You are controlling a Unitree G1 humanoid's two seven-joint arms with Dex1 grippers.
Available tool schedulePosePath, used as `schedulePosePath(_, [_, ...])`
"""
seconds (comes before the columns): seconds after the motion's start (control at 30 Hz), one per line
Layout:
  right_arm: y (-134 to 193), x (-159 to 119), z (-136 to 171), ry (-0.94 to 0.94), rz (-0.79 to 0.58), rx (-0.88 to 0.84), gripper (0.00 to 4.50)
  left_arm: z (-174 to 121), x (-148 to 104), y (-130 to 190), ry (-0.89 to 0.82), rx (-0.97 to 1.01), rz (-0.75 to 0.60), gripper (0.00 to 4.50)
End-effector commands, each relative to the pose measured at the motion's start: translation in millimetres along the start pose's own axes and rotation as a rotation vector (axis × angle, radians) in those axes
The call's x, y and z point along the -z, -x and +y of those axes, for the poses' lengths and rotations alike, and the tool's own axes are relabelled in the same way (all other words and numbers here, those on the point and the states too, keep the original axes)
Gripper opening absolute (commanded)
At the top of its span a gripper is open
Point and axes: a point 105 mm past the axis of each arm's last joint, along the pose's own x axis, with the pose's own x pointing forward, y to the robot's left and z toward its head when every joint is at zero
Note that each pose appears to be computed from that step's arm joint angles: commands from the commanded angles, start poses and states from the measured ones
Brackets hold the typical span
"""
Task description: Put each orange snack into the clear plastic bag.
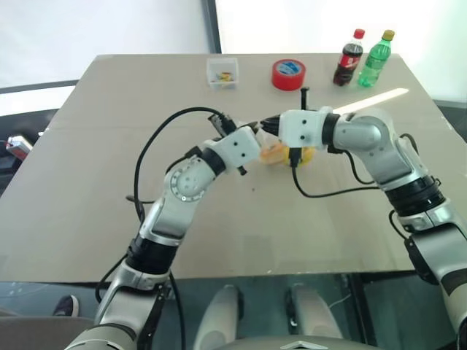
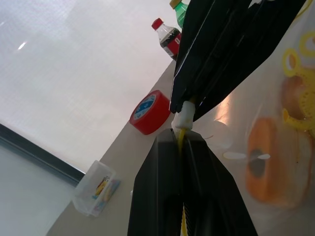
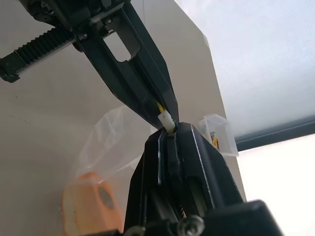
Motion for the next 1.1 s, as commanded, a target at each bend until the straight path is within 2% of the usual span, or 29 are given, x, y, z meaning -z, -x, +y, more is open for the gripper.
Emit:
schedulePosePath(0.03, [18,12,-14,-0.023,0.052,0.061,0.02,10,5,5,-0.007,-0.044,0.023,0.0])
schedulePosePath(0.1, [17,8,-13,-0.028,0.038,0.055,0.02,7,0,4,0.001,-0.032,-0.004,0.0])
schedulePosePath(0.13, [16,6,-12,-0.031,0.03,0.051,0.3,6,-2,4,0.0,-0.025,-0.014,0.0])
schedulePosePath(0.27, [14,2,-9,-0.049,0.008,0.043,1.88,5,-4,2,0.0,-0.023,-0.018,0.0])
schedulePosePath(0.3, [13,1,-9,-0.054,0.008,0.044,2.42,5,-4,2,0.001,-0.025,-0.018,0.0])
schedulePosePath(0.77, [-5,-26,-9,0.039,-0.091,0.041,2.42,5,-4,1,0.006,-0.024,-0.013,0.0])
schedulePosePath(1.03, [-9,-20,-12,0.065,-0.067,0.055,2.42,5,-5,2,0.007,-0.024,-0.015,0.0])
schedulePosePath(1.1, [-9,-20,-12,0.063,-0.067,0.054,1.9,4,-5,2,0.006,-0.024,-0.015,0.0])
